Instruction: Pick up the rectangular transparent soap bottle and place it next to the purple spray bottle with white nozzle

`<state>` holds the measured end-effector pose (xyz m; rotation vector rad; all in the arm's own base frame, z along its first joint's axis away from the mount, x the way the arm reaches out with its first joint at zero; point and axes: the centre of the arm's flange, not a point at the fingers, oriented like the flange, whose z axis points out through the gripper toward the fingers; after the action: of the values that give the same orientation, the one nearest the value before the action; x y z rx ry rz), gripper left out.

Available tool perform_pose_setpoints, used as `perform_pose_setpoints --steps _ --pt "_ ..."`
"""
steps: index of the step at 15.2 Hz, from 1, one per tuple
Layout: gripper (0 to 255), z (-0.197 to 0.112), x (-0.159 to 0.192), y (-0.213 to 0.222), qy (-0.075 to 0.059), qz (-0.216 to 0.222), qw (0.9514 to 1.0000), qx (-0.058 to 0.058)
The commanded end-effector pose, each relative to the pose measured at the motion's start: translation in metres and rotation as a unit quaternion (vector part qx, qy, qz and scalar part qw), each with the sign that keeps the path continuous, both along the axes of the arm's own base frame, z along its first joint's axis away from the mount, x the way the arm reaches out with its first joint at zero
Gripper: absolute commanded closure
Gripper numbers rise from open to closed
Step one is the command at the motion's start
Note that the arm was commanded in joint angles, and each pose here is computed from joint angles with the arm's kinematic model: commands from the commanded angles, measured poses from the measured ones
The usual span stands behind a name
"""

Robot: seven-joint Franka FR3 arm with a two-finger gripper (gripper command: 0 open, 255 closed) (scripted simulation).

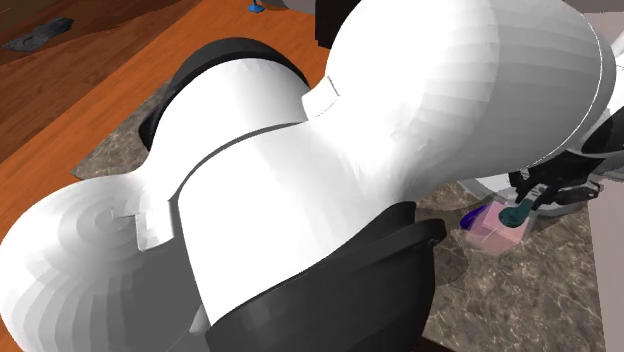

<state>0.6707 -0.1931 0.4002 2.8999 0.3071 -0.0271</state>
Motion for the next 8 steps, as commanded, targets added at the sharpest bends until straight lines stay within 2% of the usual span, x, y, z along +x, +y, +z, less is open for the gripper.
perform_pose_setpoints --steps 1,8 --pt "255 -0.011 0.001 0.000 0.000 0.000 1.0000 0.000" --pt "255 -0.048 0.001 0.000 0.000 0.000 1.0000 0.000"
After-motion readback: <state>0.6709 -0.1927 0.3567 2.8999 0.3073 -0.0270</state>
